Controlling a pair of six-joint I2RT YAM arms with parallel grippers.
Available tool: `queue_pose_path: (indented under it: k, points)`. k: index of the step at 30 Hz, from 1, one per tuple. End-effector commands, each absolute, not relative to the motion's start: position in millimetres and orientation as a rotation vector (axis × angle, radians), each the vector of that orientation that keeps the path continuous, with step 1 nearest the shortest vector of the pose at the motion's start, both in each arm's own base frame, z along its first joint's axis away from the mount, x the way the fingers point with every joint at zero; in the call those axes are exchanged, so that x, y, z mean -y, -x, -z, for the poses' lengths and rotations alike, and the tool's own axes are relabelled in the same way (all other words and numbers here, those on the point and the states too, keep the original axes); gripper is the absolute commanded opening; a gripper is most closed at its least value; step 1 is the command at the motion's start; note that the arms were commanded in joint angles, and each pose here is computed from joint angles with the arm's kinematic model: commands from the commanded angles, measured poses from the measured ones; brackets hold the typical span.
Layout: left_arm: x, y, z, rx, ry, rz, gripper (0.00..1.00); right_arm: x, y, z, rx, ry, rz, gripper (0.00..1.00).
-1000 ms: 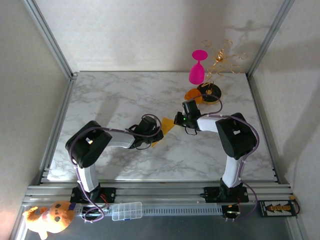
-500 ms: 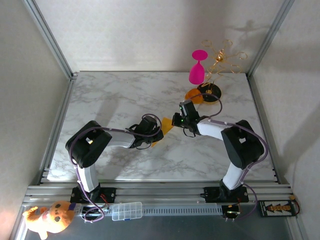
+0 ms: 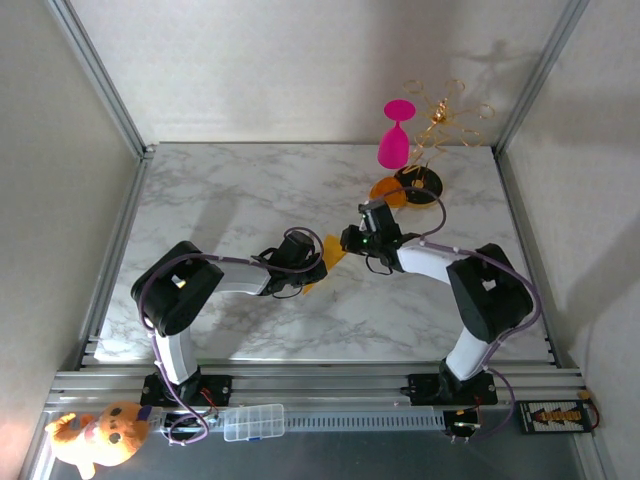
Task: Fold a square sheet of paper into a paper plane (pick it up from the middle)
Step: Fold the wing for the fifth time at the center of the table.
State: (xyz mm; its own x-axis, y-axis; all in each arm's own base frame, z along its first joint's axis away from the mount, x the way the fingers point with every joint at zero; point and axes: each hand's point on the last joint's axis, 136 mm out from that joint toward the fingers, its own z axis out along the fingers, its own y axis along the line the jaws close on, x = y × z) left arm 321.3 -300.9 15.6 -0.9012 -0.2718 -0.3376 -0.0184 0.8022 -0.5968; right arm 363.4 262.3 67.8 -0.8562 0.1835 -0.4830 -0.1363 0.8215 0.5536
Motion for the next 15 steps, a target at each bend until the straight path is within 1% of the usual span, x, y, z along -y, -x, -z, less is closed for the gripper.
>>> queue_pose_path:
  k: [1, 5, 13, 15]
  points:
    - [274, -278, 33, -2.809, 0.215, 0.652, 0.00, -291, -350, -62, -2.499, 0.040, -1.002, 0.08]
    - [277, -279, 29, -2.803, 0.206, 0.670, 0.00, -292, -343, -38, -2.581, 0.028, -1.004, 0.08]
    - [291, -281, 5, -2.782, 0.094, 0.754, 0.00, -267, -338, 8, -2.749, -0.065, -0.781, 0.07]
    - [293, -276, 3, -2.786, 0.037, 0.780, 0.04, -261, -337, 16, -2.780, -0.091, -0.737, 0.07]
